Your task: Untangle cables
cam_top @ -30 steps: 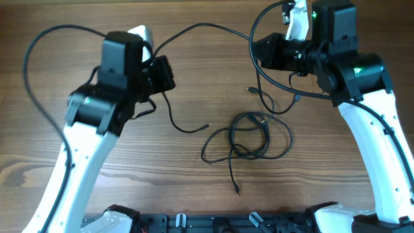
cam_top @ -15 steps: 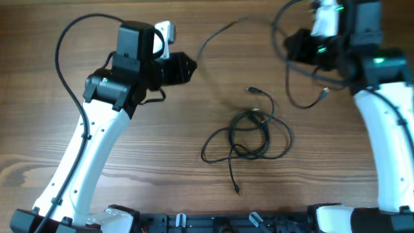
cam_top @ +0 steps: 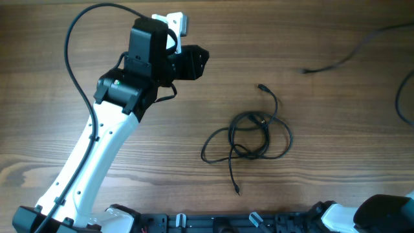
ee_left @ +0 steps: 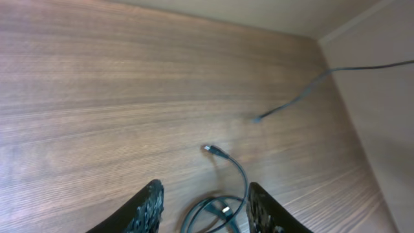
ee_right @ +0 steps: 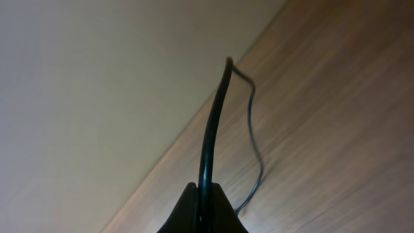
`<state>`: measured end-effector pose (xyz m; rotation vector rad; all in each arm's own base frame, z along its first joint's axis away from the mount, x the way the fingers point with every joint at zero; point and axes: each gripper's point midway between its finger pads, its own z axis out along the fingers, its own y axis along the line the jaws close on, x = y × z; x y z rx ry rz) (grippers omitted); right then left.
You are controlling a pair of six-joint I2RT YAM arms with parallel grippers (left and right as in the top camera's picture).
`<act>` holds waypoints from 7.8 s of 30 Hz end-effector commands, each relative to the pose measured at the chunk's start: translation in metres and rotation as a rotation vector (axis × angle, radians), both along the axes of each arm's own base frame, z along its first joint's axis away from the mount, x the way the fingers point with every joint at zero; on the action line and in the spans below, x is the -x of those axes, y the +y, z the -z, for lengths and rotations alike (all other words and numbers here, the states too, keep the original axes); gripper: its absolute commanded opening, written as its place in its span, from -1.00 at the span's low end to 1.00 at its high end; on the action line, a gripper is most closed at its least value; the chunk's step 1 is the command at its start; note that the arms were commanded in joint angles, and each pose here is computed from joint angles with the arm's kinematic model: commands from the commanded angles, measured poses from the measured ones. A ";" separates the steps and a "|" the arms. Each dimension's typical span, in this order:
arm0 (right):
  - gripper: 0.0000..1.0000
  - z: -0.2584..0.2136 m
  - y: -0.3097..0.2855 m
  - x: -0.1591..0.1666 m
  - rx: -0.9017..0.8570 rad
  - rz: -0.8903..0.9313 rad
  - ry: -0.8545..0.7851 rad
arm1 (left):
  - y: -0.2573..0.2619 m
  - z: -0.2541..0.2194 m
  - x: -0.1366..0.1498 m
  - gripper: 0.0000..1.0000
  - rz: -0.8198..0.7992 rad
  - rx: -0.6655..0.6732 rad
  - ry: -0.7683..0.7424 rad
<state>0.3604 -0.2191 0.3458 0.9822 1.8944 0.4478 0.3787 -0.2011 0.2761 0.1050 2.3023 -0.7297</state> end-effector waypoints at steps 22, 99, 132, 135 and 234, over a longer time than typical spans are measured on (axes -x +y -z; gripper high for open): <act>0.99 0.128 -0.032 -0.034 0.019 0.024 0.365 | 0.013 0.012 0.002 -0.10 -0.028 -0.082 0.022; 0.99 0.122 0.166 -0.052 0.131 -0.673 0.388 | -0.105 0.132 0.105 -0.92 0.539 -0.420 0.256; 0.91 0.107 0.375 -0.022 0.201 -1.331 0.210 | 0.067 -0.147 0.057 -0.92 -0.243 0.139 -0.272; 0.90 0.109 0.395 -0.022 0.281 -1.365 0.196 | 0.062 -0.148 0.064 -0.92 -0.141 0.213 -0.227; -0.11 0.317 0.501 0.017 0.286 -1.039 0.664 | 0.230 -0.054 0.043 -0.92 -0.733 0.005 0.095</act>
